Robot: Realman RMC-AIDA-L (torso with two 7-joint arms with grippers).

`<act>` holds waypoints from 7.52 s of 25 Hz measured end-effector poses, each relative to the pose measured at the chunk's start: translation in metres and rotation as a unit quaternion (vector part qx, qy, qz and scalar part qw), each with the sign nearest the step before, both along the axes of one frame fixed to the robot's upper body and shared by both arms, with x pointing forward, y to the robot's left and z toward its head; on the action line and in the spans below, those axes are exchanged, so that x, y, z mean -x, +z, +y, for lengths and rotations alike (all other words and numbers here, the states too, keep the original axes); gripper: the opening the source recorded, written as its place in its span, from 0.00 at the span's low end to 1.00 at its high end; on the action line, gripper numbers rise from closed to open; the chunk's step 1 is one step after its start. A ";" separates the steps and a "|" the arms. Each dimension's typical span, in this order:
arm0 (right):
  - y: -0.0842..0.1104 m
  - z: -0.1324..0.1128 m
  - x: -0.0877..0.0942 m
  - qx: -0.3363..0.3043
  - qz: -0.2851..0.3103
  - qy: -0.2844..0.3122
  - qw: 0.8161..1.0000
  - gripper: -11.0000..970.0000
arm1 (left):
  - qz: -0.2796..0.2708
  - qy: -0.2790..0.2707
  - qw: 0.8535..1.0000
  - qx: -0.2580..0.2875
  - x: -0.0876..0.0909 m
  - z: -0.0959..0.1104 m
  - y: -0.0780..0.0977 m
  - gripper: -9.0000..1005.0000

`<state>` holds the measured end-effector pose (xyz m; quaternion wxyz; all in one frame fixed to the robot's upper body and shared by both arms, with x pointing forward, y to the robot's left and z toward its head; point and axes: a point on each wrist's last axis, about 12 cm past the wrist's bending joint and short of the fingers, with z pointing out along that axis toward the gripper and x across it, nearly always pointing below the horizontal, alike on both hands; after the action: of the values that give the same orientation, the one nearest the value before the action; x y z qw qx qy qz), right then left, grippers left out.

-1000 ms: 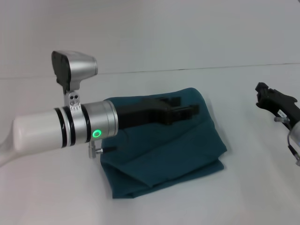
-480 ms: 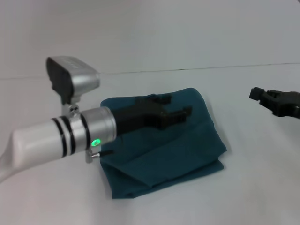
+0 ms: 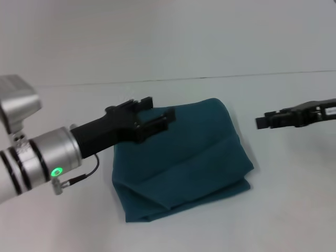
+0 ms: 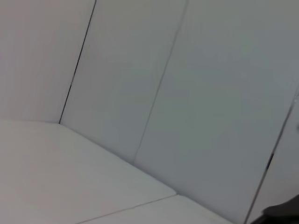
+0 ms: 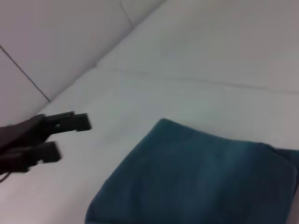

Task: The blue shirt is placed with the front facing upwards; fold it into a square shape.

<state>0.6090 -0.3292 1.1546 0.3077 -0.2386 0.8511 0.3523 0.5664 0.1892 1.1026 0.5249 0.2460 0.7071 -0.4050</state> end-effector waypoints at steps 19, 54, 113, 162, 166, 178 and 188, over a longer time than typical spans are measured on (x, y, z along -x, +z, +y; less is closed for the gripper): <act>-0.004 0.062 -0.035 0.128 0.112 -0.033 0.985 0.75 | 0.029 0.034 0.998 0.042 0.021 0.042 -0.015 0.74; -0.028 0.090 -0.029 0.153 0.077 -0.002 0.985 0.28 | 0.040 0.037 0.998 0.035 0.022 0.042 -0.023 0.73; -0.005 -0.012 0.032 -0.014 0.157 -0.062 0.986 0.65 | 0.020 0.040 0.999 0.009 0.014 0.047 -0.018 0.73; -0.140 0.111 0.052 0.041 -0.340 -0.077 0.937 0.01 | -0.026 0.088 0.995 0.032 0.024 0.076 -0.016 0.73; -0.140 0.132 0.035 0.088 -0.335 -0.071 0.936 0.01 | -0.027 0.086 0.995 0.032 0.023 0.074 -0.016 0.73; -0.141 0.100 0.019 0.107 -0.281 -0.223 0.927 0.01 | -0.029 0.083 0.996 0.028 0.025 0.074 -0.018 0.73; -0.154 0.120 0.056 0.093 -0.326 -0.089 0.937 0.01 | -0.027 0.080 0.996 0.027 0.025 0.073 -0.020 0.74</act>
<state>0.5532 -0.2088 1.0005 0.5747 -0.2907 0.7511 0.1455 0.5410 0.2619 1.0825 0.5814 0.1853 0.6987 -0.3735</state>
